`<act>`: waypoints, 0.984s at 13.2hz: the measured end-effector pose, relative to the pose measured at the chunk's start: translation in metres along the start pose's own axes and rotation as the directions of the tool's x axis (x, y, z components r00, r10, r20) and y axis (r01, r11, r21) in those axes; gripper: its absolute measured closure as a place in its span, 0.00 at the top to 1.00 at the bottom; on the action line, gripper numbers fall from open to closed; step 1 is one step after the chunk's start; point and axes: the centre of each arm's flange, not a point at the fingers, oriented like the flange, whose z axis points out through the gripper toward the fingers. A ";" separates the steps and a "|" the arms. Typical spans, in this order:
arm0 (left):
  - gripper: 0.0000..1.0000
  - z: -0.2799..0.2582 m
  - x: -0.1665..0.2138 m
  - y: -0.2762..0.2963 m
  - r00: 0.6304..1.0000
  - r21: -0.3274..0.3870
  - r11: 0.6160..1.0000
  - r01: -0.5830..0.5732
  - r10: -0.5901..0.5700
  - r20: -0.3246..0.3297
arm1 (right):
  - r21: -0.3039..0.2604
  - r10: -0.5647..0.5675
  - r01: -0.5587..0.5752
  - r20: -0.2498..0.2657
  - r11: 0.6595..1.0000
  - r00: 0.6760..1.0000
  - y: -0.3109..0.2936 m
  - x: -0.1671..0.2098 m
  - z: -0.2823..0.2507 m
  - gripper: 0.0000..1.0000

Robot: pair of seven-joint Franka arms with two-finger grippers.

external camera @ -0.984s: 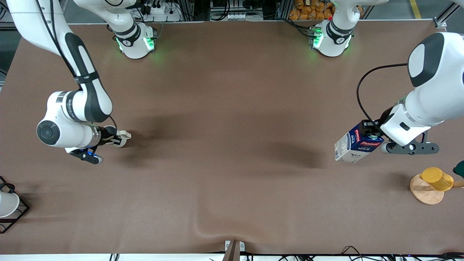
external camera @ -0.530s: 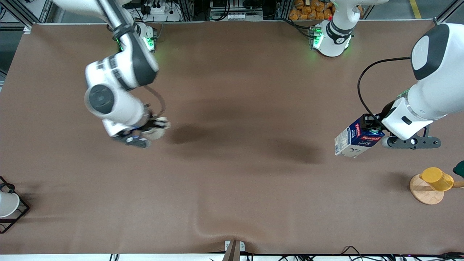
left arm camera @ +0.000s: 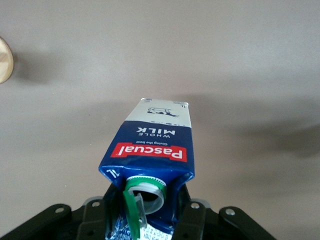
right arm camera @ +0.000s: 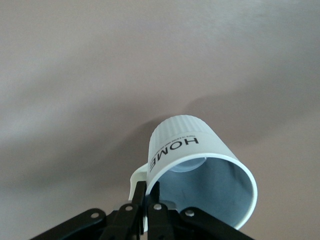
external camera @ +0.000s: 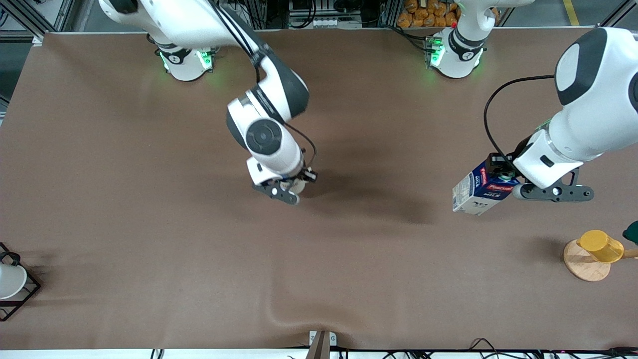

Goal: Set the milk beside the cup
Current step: 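Carry the mug toward table center while the left gripper carries the carton, then set the mug down, open the right gripper while the left gripper approaches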

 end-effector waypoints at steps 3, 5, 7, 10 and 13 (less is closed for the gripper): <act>0.47 0.001 -0.002 0.011 1.000 -0.002 1.000 0.007 -0.007 0.005 | -0.002 0.057 -0.057 -0.006 0.998 0.998 -0.005 0.012 0.036 0.04; 0.47 0.001 -0.004 0.019 1.000 -0.003 1.000 0.002 -0.002 0.006 | 0.002 0.064 -0.064 -0.006 0.998 0.998 -0.009 0.010 0.033 0.04; 0.47 0.001 -0.008 0.039 1.000 -0.010 1.000 0.003 -0.003 0.006 | 0.001 0.064 -0.064 -0.002 0.998 0.998 -0.012 0.007 0.028 0.04; 0.47 -0.001 -0.022 0.090 1.000 -0.023 0.999 0.026 -0.025 0.011 | -0.045 0.053 -0.052 0.025 0.998 0.998 -0.014 -0.009 0.032 0.04; 0.47 0.004 -0.035 0.124 0.997 -0.024 0.997 0.076 -0.076 0.028 | -0.053 0.067 -0.065 0.027 0.996 0.997 -0.014 -0.012 0.036 0.04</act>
